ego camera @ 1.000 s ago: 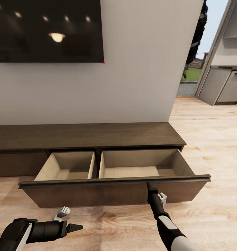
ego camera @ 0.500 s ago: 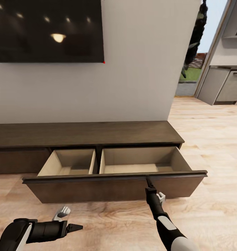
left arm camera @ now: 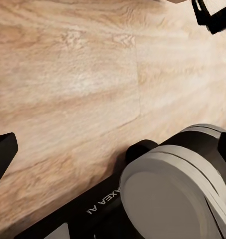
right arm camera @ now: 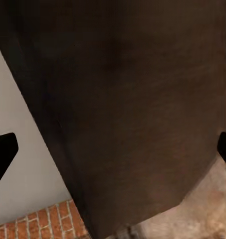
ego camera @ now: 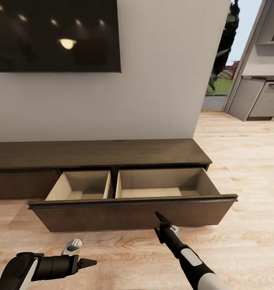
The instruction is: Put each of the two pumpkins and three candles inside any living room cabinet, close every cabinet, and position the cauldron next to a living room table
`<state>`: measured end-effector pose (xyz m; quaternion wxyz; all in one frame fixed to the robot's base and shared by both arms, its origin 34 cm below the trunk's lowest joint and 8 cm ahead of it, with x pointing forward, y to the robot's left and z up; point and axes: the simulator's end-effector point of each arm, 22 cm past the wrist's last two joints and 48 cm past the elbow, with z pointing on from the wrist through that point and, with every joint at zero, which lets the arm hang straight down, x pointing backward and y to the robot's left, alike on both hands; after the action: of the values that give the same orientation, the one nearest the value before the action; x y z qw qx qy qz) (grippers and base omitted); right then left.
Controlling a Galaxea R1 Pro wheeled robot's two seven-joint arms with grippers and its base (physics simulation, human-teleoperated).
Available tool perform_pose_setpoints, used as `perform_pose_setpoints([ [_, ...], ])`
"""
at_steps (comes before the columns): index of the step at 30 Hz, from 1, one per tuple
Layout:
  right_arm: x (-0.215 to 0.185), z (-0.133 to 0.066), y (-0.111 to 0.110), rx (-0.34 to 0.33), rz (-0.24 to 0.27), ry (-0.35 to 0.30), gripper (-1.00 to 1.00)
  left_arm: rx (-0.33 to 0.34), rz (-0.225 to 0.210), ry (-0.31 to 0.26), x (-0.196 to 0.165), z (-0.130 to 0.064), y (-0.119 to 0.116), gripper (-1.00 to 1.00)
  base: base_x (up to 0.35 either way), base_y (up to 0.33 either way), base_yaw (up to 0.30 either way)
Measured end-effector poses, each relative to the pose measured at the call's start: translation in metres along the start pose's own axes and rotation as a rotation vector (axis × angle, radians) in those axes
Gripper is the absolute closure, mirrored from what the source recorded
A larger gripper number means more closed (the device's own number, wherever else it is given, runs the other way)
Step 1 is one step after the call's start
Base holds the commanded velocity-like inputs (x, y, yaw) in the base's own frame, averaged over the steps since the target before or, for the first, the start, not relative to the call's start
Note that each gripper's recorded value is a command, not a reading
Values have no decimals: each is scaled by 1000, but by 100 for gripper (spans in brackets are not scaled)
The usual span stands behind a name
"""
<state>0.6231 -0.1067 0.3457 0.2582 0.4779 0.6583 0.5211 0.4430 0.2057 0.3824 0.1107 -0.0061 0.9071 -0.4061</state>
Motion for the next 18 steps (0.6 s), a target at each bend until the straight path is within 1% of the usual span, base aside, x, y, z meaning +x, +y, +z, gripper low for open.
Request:
perform_pose_setpoints([
  [1,8,-1,-7,32,8,42,-100,2,0,0,0,1,-1,-100,-5,0,0],
  [3,16,-6,-22,87,19,90,-100,1,-1,1,0,1,-1,-100,-3,0,0],
  [6,20,-11,-23,111,30,123,-100,0,1,-3,-3,-3,-5,-100,-1,0,0],
  [9,13,-27,-27,149,64,187,-100,-9,-2,-1,-6,-8,-7,-100,0,0,0],
  [11,1,-40,-29,173,78,210,-100,-15,-2,0,-8,-12,-8,-100,0,0,0],
  [12,-6,-47,-33,189,85,215,-100,-18,-2,1,-9,-14,-8,-100,0,0,0],
  [13,-9,-59,-44,217,98,217,-100,-21,-1,2,-9,-16,-9,-100,0,0,0],
  [15,-9,-96,-84,298,139,212,-100,-29,-3,11,-8,-17,-9,-100,0,0,0],
  [16,-8,-110,-97,323,157,209,-100,-34,-4,17,-7,-17,-9,-100,0,0,0],
  [17,-5,-126,-112,355,174,207,-100,-51,-15,31,-3,-17,-3,-100,0,0,0],
  [18,-4,-131,-114,363,183,204,-100,-60,-23,39,0,-18,0,-100,0,0,0],
])
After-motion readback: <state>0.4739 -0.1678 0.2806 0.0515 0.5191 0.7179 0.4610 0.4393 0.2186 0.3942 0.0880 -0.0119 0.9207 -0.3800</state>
